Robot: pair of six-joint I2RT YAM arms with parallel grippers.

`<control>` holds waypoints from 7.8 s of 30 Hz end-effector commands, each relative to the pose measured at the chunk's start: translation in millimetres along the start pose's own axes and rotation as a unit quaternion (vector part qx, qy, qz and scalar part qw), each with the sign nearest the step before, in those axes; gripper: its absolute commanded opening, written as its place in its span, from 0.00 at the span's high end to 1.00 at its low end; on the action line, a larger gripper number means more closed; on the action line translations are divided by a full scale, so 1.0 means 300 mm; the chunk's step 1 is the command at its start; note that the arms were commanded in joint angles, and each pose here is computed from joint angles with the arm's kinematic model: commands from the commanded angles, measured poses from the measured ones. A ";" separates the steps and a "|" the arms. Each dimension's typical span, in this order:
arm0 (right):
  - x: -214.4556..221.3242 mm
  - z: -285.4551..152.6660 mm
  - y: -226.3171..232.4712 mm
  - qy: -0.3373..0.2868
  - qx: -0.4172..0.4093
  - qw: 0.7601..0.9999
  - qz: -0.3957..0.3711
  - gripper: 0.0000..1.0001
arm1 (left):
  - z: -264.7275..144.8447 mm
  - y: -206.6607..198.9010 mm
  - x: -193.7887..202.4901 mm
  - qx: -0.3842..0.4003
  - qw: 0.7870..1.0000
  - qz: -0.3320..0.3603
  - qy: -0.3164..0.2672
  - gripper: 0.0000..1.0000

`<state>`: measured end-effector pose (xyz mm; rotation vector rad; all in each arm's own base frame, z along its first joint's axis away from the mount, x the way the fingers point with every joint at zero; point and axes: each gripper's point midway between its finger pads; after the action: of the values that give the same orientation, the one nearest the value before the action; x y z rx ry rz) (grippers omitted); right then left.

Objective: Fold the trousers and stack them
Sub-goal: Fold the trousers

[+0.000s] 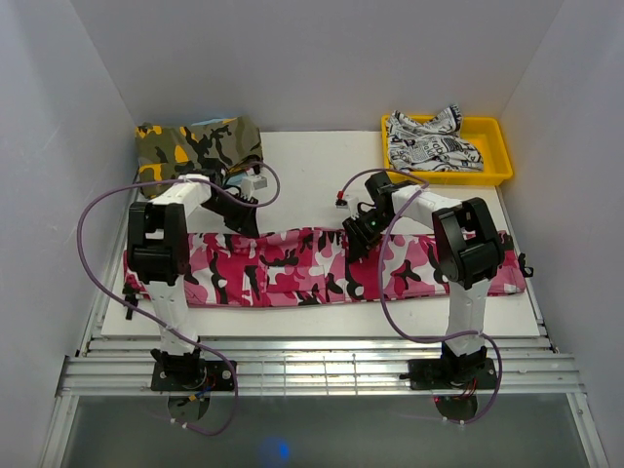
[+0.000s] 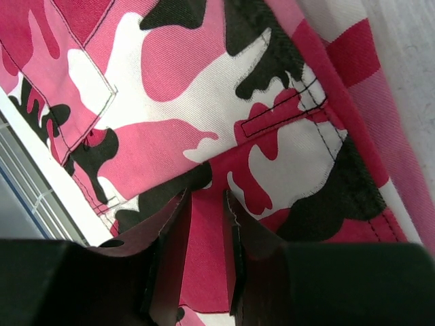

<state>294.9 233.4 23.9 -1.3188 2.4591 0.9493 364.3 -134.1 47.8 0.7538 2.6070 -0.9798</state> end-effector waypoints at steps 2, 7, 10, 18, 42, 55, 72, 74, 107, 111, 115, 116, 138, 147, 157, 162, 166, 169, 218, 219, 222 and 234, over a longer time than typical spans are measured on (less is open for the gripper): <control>0.108 0.013 -0.031 0.059 0.025 0.998 0.004 0.69 | -0.075 -0.037 -0.053 -0.006 0.999 0.041 -0.034 0.97; 0.157 0.010 -0.016 0.076 0.022 0.997 0.000 0.71 | -0.145 0.028 -0.192 -0.066 0.989 0.077 -0.104 1.00; 0.171 0.008 -0.013 0.084 0.022 0.996 -0.003 0.73 | -0.211 0.044 -0.296 -0.103 0.976 0.109 -0.156 1.00; 0.223 0.025 0.001 0.111 0.005 0.994 0.006 0.78 | -0.305 0.077 -0.387 -0.202 0.921 0.192 -0.271 1.00; 0.051 -0.323 -0.102 -0.033 0.124 0.992 -0.007 0.38 | -0.541 0.257 0.032 -0.321 0.923 -0.015 -0.213 0.10; 0.396 -0.915 -0.277 -0.186 0.240 0.936 0.180 0.10 | -0.446 0.467 0.589 -0.355 0.906 -0.219 -0.071 0.22; 0.992 -0.908 -0.335 -0.063 0.308 0.885 0.342 0.07 | -0.557 0.325 0.441 -0.311 0.922 -0.177 -0.147 0.02; 1.009 -0.881 -0.341 -0.060 0.302 0.888 0.341 0.08 | -0.574 0.305 0.413 -0.305 0.923 -0.172 -0.160 0.02; 0.571 -1.043 -0.188 -0.234 0.213 0.924 0.215 0.92 | -0.618 0.157 0.294 -0.249 0.936 -0.098 -0.228 0.02; 0.623 -0.991 -0.223 -0.202 0.217 0.926 0.236 0.92 | -0.628 0.155 0.276 -0.244 0.936 -0.098 -0.233 0.02; 0.645 -1.003 -0.231 -0.190 0.228 0.926 0.233 0.92 | -0.621 0.159 0.283 -0.244 0.937 -0.100 -0.230 0.02; 0.642 -1.015 -0.232 -0.190 0.234 0.926 0.229 0.92 | -0.619 0.163 0.287 -0.245 0.937 -0.101 -0.228 0.02; 1.042 -0.925 -0.402 -0.146 0.284 0.858 0.402 0.03 | -0.623 0.139 0.267 -0.228 0.938 -0.113 -0.236 0.02; 1.084 -0.797 -0.490 -0.144 0.256 0.848 0.442 0.08 | -0.652 0.132 0.230 -0.224 0.935 -0.115 -0.248 0.02; 1.010 -0.686 -0.472 -0.164 0.192 0.857 0.450 0.64 | -0.668 0.138 0.218 -0.229 0.933 -0.117 -0.251 0.02; 0.901 -0.888 -0.434 -0.187 0.235 0.879 0.371 0.92 | -0.636 0.142 0.265 -0.238 0.933 -0.122 -0.241 0.02; 0.736 -1.012 -0.347 -0.232 0.228 0.896 0.303 0.92 | -0.602 0.132 0.278 -0.223 0.934 -0.130 -0.246 0.02; 0.584 -1.014 -0.261 -0.265 0.194 0.909 0.257 0.92 | -0.570 0.150 0.296 -0.213 0.936 -0.151 -0.238 0.02; -0.553 0.149 0.414 -0.223 -0.042 0.967 0.120 0.92 | -0.434 0.179 0.409 -0.182 0.933 -0.239 -0.199 0.02; -0.557 0.163 0.413 -0.221 -0.040 0.967 0.119 0.92 | -0.434 0.180 0.409 -0.181 0.933 -0.239 -0.199 0.02; -0.567 0.215 0.419 -0.212 -0.050 0.969 0.118 0.92 | -0.435 0.178 0.407 -0.180 0.933 -0.240 -0.199 0.02; -0.553 0.162 0.579 -0.206 -0.093 0.973 0.039 0.08 | -0.492 0.060 0.292 -0.119 0.942 -0.180 -0.257 0.02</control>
<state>253.7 444.3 81.8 -0.8266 2.3586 1.3162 280.1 24.8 65.1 -0.1663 2.5246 -0.6971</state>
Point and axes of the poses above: each gripper's point midway between its finger pads, its own z axis out along the fingers, its own y axis along the line the jaws close on, x = y × z, and after that the axes turned 8 degrees about -z, right-handed
